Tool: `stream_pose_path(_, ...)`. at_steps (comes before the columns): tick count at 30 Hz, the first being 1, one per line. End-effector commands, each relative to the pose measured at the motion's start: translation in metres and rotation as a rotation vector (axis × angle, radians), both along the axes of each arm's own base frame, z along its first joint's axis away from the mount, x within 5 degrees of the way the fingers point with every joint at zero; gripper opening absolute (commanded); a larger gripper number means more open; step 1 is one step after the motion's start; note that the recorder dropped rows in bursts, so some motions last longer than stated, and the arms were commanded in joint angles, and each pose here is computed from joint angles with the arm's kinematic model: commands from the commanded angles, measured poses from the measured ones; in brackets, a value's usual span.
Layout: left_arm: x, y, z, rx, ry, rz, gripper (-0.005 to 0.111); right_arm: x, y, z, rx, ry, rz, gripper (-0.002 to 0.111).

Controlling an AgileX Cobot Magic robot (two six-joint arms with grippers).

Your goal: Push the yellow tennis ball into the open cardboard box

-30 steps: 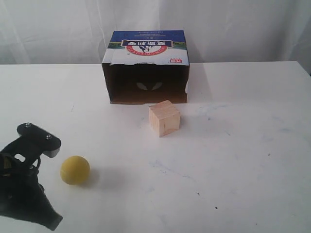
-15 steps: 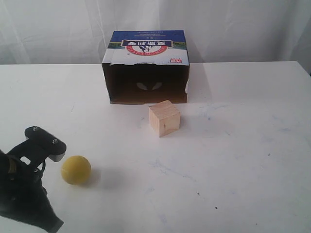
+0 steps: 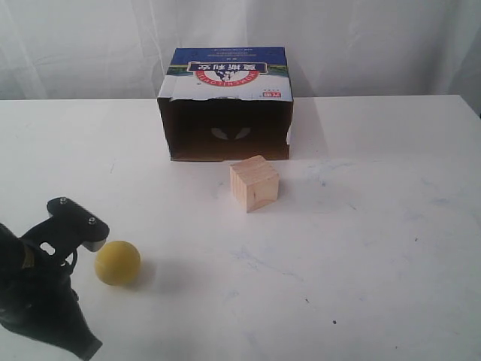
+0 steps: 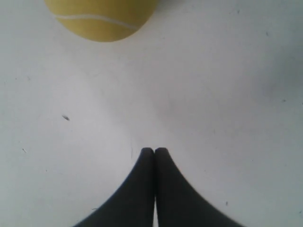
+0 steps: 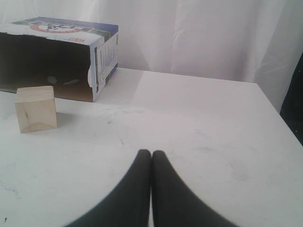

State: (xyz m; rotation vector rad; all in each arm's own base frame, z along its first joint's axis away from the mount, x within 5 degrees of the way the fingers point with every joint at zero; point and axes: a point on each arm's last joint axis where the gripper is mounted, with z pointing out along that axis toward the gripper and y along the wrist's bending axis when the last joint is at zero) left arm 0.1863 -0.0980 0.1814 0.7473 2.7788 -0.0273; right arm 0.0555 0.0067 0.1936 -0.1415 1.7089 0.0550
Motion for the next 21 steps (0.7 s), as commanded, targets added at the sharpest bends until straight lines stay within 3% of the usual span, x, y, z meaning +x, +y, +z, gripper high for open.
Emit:
stream_pose_path(1, 0.008, -0.004, 0.005, 0.0, -0.011, -0.021, 0.0, 0.0, 0.0, 0.0, 0.009, -0.01, -0.002, 0.0)
stream_pose_path(11, 0.019, -0.002, 0.01, -0.059, -0.002, -0.093, 0.0, 0.0, 0.0, -0.001, 0.009, -0.008, -0.002, 0.0)
stream_pose_path(21, 0.015, 0.007, 0.007, -0.012, 0.055, -0.091, 0.0, 0.0, 0.0, 0.0, 0.009, -0.01, -0.002, 0.0)
